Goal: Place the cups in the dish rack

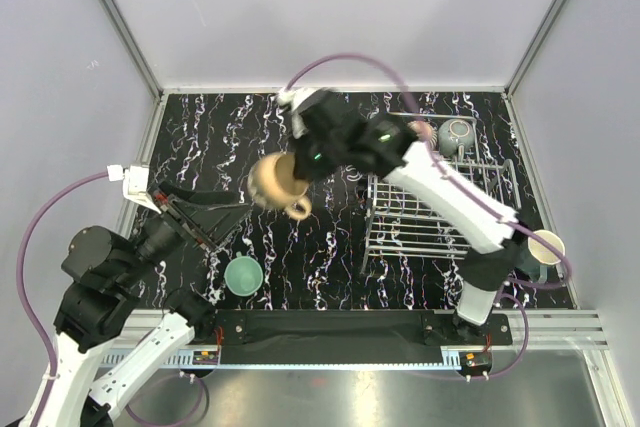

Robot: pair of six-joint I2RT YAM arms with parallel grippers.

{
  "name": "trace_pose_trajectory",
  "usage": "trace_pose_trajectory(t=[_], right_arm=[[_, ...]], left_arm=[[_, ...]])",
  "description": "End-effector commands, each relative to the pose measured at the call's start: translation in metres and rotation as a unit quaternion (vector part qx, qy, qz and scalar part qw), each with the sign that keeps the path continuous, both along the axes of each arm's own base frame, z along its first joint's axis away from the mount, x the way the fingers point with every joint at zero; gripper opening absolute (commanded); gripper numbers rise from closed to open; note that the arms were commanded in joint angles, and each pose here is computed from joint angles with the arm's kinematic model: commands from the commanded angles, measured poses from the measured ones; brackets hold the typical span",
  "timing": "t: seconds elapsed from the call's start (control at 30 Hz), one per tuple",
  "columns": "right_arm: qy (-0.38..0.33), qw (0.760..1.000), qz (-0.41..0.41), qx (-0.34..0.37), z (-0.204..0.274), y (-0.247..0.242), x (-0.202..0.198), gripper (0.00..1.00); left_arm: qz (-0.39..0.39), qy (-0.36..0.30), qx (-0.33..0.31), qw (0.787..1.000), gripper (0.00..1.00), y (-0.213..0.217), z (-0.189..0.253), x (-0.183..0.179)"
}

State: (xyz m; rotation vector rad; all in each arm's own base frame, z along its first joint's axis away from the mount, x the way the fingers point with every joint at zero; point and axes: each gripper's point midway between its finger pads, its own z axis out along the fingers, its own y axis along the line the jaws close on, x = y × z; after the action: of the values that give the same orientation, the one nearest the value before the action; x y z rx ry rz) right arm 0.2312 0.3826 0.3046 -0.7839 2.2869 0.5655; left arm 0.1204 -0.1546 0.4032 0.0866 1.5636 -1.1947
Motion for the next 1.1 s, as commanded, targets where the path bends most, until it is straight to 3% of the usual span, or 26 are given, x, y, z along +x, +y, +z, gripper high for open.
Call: trace_pose_trajectory(t=[0.0,0.13,0.37,0.53,0.83,1.07], right_arm=[[-0.04,0.986,-0.024,0.162,0.107,-0.028,0.007,0.0],[-0.075,0.966,-0.042,0.244,0.159,-0.052,0.011,0.0],[-0.059,0.933,-0.017,0.356,0.208,-0.063,-0.014,0.0],[-0.051,0.916,-0.003,0.398,0.217,-0.063,-0.023,0.0],[-0.048,0.907,0.0,0.417,0.222,-0.068,-0.029,0.0],[-0.042,0.898,0.007,0.438,0.225,-0.073,-0.038,0.0]], left_arm=[[-0.05,-0.049,-0.029,0.997,0.83,-0.014,0.026,-0.008],[-0.073,-0.081,-0.055,0.993,0.83,-0.027,0.039,-0.001],[-0.101,-0.104,-0.093,0.985,0.81,-0.051,0.045,0.024],[-0.119,-0.114,-0.104,0.981,0.81,-0.072,0.05,0.035],[-0.172,-0.121,-0.126,0.969,0.76,-0.103,0.065,0.025],[-0.191,-0.119,-0.147,0.963,0.47,-0.111,0.073,0.024]])
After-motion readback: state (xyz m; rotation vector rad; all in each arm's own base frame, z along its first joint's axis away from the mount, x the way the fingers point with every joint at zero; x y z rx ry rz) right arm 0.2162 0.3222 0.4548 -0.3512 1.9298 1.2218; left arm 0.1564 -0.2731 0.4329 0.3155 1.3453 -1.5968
